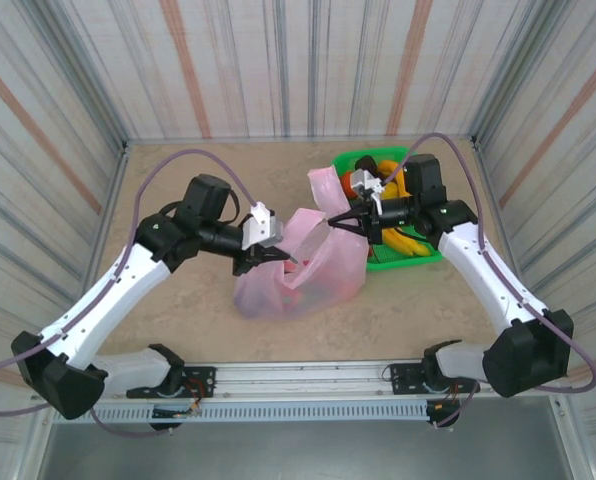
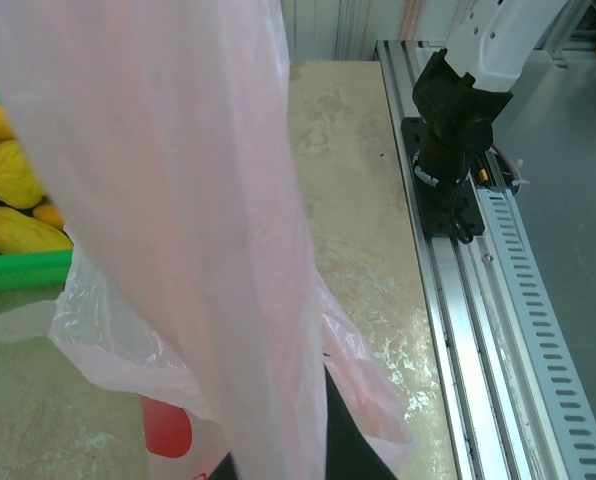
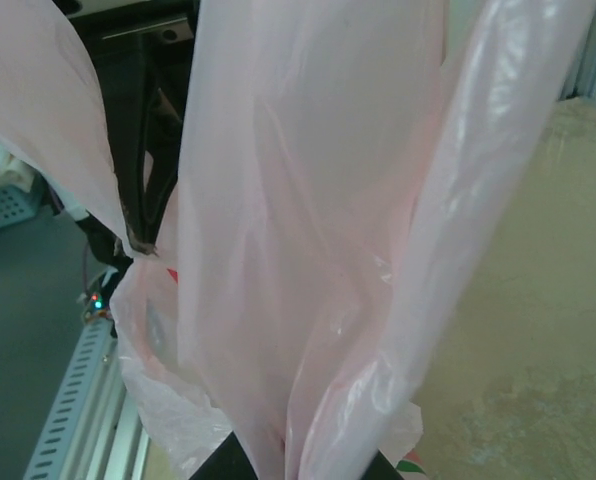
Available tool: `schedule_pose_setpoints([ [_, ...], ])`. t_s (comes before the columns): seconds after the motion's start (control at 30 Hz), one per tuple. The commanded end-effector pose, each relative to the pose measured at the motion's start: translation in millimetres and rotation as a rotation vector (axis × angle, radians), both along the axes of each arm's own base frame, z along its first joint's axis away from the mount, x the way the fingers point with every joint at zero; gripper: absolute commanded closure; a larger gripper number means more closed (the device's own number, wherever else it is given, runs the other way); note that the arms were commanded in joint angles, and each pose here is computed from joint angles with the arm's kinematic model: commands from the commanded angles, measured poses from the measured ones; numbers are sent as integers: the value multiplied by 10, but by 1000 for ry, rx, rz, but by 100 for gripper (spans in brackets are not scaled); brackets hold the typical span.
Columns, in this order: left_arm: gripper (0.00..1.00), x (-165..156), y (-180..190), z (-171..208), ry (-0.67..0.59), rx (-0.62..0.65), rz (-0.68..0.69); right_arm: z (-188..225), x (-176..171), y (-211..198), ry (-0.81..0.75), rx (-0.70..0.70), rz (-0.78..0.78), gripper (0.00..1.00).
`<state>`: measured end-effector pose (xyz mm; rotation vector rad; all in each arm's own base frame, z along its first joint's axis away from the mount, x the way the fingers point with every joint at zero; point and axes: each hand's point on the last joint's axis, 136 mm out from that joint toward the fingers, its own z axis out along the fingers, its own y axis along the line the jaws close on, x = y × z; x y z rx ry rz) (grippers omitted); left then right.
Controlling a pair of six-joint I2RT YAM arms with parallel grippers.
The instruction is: Place the fake fruits into the plastic bag and tie a complex knot
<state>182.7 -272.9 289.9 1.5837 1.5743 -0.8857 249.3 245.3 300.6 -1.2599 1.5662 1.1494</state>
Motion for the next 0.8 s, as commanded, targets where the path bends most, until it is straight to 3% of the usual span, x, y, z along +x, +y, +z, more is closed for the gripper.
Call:
schedule_pose_setpoints([
  [0.0,100,-16,15,-23,-17,53,-22,-32,-44,43,5,-27,28,92],
  [0.33,100,63,-70,-145,13,134,-56,-99,-122,122,26,-39,68,89],
  [0.77,100,137,-165,-157,19,137,-72,-88,-186,152,38,-20,88,83],
])
